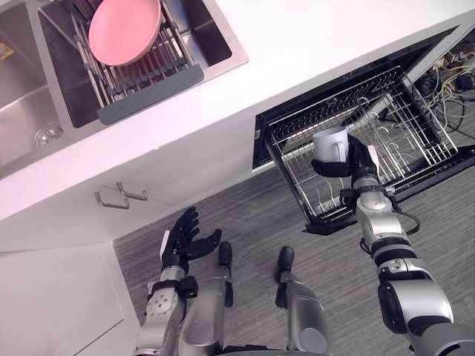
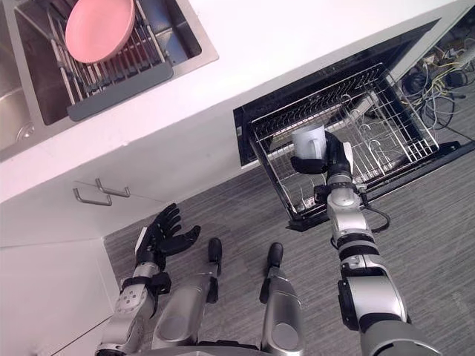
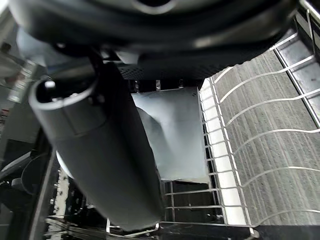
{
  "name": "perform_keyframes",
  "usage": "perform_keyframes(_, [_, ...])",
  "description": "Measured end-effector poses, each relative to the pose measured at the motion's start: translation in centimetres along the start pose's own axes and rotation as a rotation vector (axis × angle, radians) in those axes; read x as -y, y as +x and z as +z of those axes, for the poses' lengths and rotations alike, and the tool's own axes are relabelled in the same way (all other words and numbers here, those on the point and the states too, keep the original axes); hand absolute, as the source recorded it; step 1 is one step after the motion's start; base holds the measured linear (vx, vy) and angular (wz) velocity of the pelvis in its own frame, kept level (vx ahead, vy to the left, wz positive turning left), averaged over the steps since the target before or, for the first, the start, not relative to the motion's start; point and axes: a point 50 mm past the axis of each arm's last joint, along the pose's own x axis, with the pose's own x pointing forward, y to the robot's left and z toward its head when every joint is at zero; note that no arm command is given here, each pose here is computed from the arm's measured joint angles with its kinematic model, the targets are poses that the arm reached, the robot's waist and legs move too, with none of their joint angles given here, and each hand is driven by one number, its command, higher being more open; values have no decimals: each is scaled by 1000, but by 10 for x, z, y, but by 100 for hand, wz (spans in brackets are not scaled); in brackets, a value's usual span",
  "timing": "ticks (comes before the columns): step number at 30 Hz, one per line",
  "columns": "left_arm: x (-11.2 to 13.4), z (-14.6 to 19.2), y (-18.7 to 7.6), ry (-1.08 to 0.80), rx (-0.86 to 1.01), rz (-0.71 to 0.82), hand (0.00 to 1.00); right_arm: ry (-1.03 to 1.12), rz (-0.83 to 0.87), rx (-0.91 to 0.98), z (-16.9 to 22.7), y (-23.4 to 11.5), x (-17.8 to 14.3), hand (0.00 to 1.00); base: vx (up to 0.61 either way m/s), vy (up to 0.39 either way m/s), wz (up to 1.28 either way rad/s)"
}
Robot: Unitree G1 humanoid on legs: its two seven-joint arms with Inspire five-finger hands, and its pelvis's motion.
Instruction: Walk over to the sink, pick up the cup, carry it to the dishwasher, place the cup inside the dishwasher, then close the dishwasher door
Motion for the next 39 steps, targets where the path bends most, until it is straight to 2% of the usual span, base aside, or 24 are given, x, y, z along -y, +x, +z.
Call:
perform_keyframes(5, [4,6,5,-8,26,-1,90,34,-18,11,3,-2,-7,90,0,0,0])
perform_keyframes(10, [8,7,6,-22,31,0,90,106,-25,138,13,-23,-11,90,37,0,6])
perform_keyframes(19, [-3,0,4,-25,2,47,90,209,-111,206,-9,-95,-8,90,76,-2,5])
perform_keyframes(24, [-11,-22,-3,4,-93,90,90,195,-260,275,-10,-152,16,90,122,-40,45])
perform_keyframes(27, [-12,-31,-7,10,-129,96,90,205,-273,321,-4,-166,17,90,2,28,59])
perform_keyframes(30, [-6,-47,-14,-8,-199,99,90,188,-270,377,6,-169,18,90,-9,124,48])
perform_keyframes(35, [-8,-74,-33,80,-325,76,90,175,-196,426,16,-166,6,90,39,154,11])
perform_keyframes(39, [-1,-83,-40,124,-366,7,90,102,-102,454,22,-141,-2,90,75,159,8])
